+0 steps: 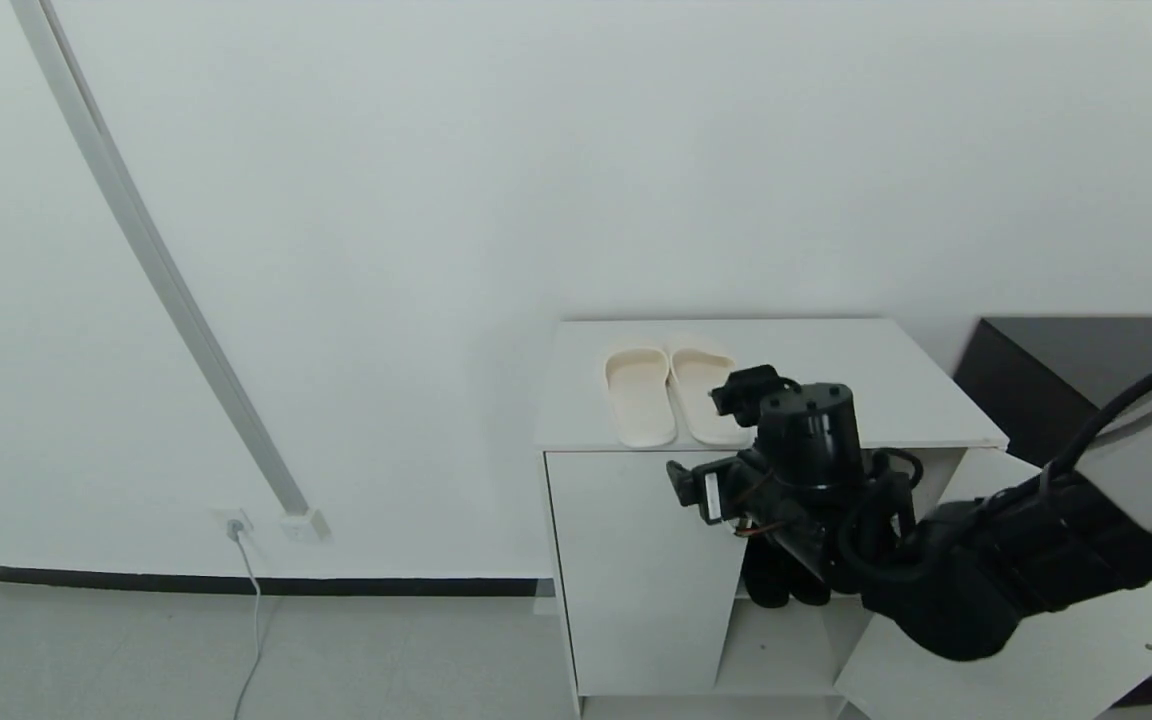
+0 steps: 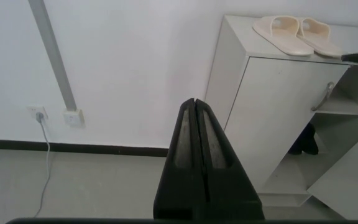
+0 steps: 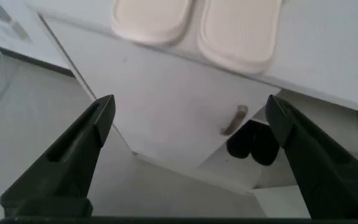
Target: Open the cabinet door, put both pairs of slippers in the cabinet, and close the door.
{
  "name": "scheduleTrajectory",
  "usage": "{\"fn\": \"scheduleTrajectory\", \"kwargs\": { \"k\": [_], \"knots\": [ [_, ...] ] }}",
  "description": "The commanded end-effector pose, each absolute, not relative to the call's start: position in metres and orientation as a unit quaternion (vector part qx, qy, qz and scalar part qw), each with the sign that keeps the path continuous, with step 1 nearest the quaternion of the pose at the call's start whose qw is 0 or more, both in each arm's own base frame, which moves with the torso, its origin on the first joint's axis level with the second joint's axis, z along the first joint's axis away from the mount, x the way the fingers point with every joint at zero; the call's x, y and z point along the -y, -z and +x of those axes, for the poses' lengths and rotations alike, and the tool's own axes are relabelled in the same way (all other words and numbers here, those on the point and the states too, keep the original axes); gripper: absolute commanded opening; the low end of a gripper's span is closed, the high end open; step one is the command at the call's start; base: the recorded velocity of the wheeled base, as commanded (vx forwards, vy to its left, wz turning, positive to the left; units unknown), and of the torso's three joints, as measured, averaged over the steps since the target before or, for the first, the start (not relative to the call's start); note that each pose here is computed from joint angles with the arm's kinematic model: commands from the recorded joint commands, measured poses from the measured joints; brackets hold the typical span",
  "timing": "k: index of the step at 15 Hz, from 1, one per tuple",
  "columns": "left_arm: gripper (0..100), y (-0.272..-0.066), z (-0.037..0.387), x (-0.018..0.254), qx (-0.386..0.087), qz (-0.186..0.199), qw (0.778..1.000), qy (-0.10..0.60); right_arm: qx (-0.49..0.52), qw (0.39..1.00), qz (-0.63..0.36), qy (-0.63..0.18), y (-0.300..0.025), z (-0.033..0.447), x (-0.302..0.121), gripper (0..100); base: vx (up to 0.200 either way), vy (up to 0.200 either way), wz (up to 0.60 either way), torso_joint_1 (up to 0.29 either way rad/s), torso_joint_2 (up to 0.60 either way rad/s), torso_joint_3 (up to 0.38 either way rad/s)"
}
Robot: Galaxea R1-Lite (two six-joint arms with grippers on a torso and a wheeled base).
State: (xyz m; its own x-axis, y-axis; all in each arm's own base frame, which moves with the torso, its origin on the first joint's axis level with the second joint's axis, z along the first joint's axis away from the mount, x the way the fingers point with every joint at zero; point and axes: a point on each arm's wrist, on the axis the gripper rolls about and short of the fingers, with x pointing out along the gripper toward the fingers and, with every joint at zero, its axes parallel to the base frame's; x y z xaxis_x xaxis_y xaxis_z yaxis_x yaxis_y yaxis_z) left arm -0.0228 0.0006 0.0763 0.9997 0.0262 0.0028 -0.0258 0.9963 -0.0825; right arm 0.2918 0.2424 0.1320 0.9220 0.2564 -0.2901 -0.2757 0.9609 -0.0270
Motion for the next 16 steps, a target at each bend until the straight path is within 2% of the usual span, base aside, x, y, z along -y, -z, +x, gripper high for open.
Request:
{"fn": "scheduleTrajectory", "kwargs": {
  "k": [1, 2, 7, 14, 16],
  "knots": [
    [0, -0.076, -0.023, -0.001, 0.001, -0.041, 0.999, -0.013, -0.103, 0.987, 0.024, -0.123, -0.178, 0.292, -0.255, 100, 0.000, 0.000, 0.00, 0.000, 0.00, 0.000],
    [0, -0.076, -0.023, -0.001, 0.001, -0.041, 0.999, -0.013, -0.106, 0.987, 0.024, -0.121, -0.176, 0.292, -0.255, 100, 0.000, 0.000, 0.00, 0.000, 0.00, 0.000],
    [0, -0.076, -0.023, 0.000, 0.001, -0.042, 0.999, -0.011, -0.112, 0.986, 0.018, -0.119, -0.152, 0.295, -0.256, 100, 0.200, 0.000, 0.00, 0.000, 0.00, 0.003],
    [0, -0.076, -0.023, 0.000, 0.001, -0.044, 0.999, -0.012, -0.125, 0.985, 0.006, -0.117, -0.103, 0.309, -0.267, 100, 0.200, 0.000, 0.00, 0.009, 0.00, 0.003],
    [0, -0.076, -0.023, -0.001, 0.001, -0.044, 0.999, -0.012, -0.115, 0.987, 0.012, -0.111, -0.100, 0.324, -0.271, 100, 0.000, 0.000, 0.00, 0.000, 0.00, 0.000]
  ]
}}
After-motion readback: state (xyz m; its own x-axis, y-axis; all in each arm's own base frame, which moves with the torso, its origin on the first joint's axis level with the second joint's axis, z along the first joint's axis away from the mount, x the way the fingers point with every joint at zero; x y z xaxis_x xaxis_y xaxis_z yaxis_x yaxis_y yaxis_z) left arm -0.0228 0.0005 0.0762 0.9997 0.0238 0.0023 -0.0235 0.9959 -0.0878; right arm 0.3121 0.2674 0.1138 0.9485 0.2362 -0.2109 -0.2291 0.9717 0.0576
